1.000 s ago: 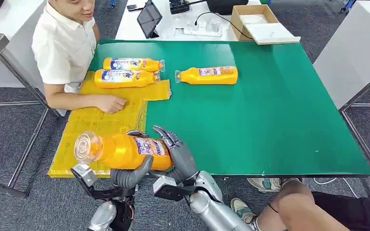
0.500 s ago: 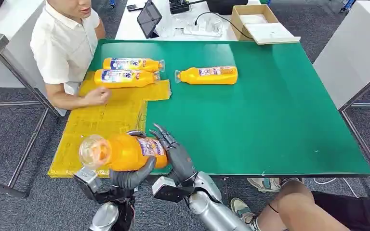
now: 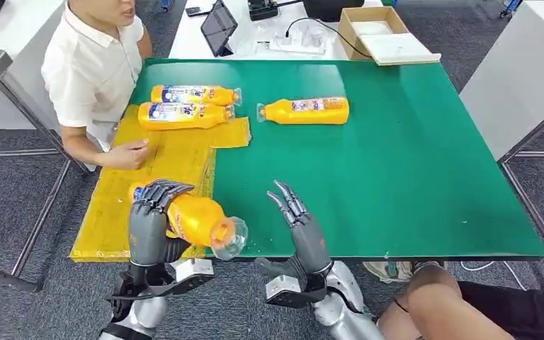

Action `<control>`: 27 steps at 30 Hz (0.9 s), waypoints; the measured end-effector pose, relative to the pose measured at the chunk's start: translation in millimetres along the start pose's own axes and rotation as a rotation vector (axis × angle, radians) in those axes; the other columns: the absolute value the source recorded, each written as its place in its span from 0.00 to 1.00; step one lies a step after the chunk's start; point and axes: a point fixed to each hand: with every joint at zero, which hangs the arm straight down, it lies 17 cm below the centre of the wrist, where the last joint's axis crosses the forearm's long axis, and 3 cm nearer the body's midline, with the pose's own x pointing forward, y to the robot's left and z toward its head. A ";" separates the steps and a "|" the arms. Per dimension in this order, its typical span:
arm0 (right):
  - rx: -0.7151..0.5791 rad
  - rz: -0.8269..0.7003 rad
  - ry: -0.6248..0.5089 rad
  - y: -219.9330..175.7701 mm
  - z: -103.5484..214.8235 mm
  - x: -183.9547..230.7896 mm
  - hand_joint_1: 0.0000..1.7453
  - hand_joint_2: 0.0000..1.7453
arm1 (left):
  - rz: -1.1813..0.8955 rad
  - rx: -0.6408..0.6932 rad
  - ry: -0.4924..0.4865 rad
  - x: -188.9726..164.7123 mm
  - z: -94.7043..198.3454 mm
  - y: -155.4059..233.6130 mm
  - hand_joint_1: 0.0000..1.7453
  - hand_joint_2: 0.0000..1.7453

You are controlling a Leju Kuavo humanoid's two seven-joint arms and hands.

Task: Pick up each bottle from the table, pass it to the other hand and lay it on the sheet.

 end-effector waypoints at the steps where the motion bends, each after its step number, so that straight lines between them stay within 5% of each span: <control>1: -0.006 0.030 -0.003 -2.7 2.0 -1.0 0.00 0.00 | -0.003 -0.001 0.011 -2.8 0.3 0.2 1.00 1.00; 8: -0.012 0.016 0.051 -7.9 25.8 -13.0 0.00 0.00 | -0.039 -0.026 0.094 -26.7 -0.2 -2.6 1.00 1.00; 14: 0.009 -0.025 0.045 -0.9 29.2 -7.8 0.00 0.00 | -0.238 -0.375 0.140 -73.9 13.6 -80.8 1.00 1.00; 21: 0.013 -0.038 0.044 1.3 28.7 -5.6 0.00 0.00 | -0.317 -0.481 0.139 -101.8 22.3 -101.5 1.00 1.00; 27: 0.035 -0.051 0.039 6.2 27.9 -3.2 0.00 0.00 | -0.339 -0.713 0.229 -136.2 42.0 -134.6 1.00 1.00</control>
